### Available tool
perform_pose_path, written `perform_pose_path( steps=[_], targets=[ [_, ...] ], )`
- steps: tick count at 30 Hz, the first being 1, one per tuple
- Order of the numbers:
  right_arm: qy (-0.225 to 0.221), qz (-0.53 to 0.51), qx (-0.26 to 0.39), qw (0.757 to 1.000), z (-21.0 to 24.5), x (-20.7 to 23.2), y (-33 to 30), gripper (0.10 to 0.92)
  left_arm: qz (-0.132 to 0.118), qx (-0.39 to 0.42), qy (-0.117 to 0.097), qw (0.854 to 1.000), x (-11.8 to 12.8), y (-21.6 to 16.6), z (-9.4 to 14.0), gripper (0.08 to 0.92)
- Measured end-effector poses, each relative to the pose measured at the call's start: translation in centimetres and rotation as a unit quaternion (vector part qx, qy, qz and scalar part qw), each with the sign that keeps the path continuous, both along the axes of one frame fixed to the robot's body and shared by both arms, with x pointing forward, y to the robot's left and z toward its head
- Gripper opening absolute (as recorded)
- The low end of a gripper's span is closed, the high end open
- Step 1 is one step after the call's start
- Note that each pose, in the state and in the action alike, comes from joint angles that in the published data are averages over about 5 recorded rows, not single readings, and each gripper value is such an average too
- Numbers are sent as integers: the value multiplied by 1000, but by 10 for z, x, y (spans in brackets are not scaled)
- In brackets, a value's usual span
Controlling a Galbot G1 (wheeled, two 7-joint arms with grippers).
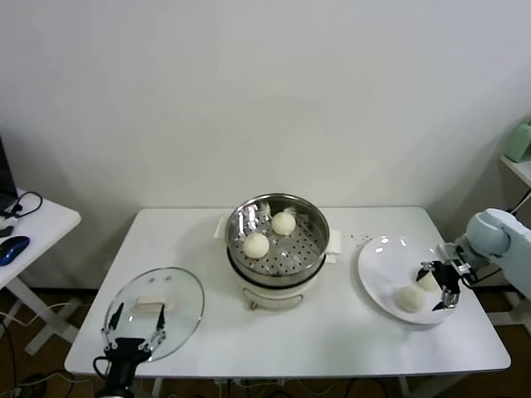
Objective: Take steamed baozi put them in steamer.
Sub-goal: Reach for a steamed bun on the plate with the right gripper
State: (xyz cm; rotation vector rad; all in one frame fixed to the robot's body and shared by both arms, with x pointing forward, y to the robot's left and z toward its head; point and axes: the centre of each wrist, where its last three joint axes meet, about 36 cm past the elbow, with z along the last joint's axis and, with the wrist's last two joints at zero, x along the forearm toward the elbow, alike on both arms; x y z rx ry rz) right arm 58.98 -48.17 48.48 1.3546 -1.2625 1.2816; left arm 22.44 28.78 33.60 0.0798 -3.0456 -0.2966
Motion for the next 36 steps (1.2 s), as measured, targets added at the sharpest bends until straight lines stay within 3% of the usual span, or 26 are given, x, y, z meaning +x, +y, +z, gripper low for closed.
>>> perform_pose_path(
  steps=[26, 36],
  targets=[
    [10, 5, 1, 1000, -34, 14, 22, 819, -2, 2, 2, 1000, 4, 1, -2, 823],
    [10, 3, 2, 1000, -34, 14, 21, 715, -1, 2, 1, 1000, 3, 1, -3, 823]
  ],
)
